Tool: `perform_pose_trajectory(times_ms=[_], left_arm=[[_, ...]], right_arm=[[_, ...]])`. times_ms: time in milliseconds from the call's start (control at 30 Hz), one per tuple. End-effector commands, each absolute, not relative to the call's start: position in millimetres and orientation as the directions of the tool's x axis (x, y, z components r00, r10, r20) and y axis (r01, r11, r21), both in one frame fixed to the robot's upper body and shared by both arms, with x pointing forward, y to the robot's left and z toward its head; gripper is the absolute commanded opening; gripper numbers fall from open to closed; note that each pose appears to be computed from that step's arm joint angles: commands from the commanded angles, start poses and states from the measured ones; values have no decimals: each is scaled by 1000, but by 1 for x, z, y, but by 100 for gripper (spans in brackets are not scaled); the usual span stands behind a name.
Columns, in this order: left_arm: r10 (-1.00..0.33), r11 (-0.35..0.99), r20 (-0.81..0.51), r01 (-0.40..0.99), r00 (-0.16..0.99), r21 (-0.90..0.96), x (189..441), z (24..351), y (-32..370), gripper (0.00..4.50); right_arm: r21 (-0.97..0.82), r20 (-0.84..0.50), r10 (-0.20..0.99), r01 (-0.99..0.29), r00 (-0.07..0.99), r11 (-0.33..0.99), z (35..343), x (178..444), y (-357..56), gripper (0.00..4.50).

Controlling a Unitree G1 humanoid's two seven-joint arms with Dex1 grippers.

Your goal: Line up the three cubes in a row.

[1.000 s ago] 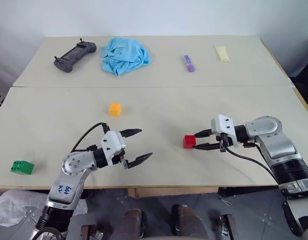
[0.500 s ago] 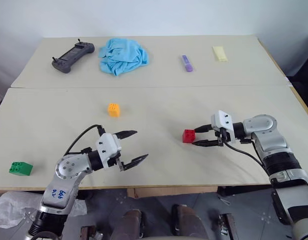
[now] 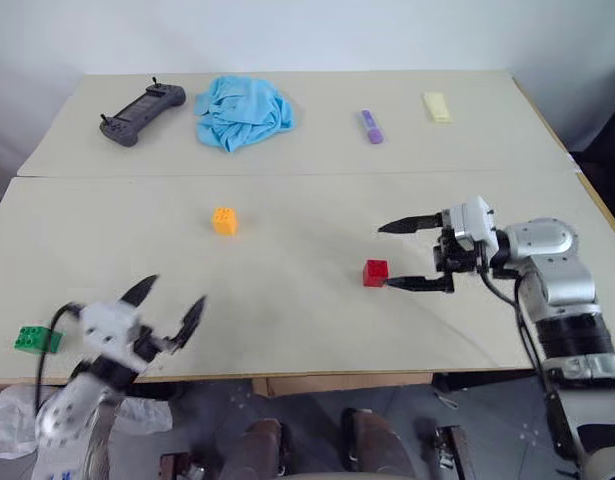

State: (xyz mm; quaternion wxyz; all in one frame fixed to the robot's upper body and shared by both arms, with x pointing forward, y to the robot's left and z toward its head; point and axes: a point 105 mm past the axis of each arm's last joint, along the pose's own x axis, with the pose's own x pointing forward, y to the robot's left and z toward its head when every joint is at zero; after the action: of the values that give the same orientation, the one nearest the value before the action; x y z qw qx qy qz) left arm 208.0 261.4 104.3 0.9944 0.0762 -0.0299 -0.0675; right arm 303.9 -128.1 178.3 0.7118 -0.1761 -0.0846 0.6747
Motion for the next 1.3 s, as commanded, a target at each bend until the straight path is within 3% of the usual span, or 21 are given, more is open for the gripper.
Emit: perform_pose_trajectory(times_ms=[33,333,533,833,1067,1300], left_arm=[[53,984,123,-72,991,162,178,116,287,450],[512,859,70,-512,856,-13,102,86,342,450],[625,780,23,-623,781,-62,80,68,360,450],[487,873,50,-487,872,-22,119,84,369,450],[428,904,-1,-427,904,29,130,81,384,450],[329,944,-23,-328,944,33,159,80,392,450]], right_arm=[[-386,24,998,-920,64,68,196,296,-107,447],[-368,104,992,-924,68,102,172,269,-81,447],[-426,60,998,-903,29,52,166,265,-86,447],[-471,-9,998,-880,-60,-57,168,264,-97,447],[-471,-4,998,-881,-57,-52,169,265,-93,447],[-462,-2,999,-886,-45,-41,165,260,-88,447]])
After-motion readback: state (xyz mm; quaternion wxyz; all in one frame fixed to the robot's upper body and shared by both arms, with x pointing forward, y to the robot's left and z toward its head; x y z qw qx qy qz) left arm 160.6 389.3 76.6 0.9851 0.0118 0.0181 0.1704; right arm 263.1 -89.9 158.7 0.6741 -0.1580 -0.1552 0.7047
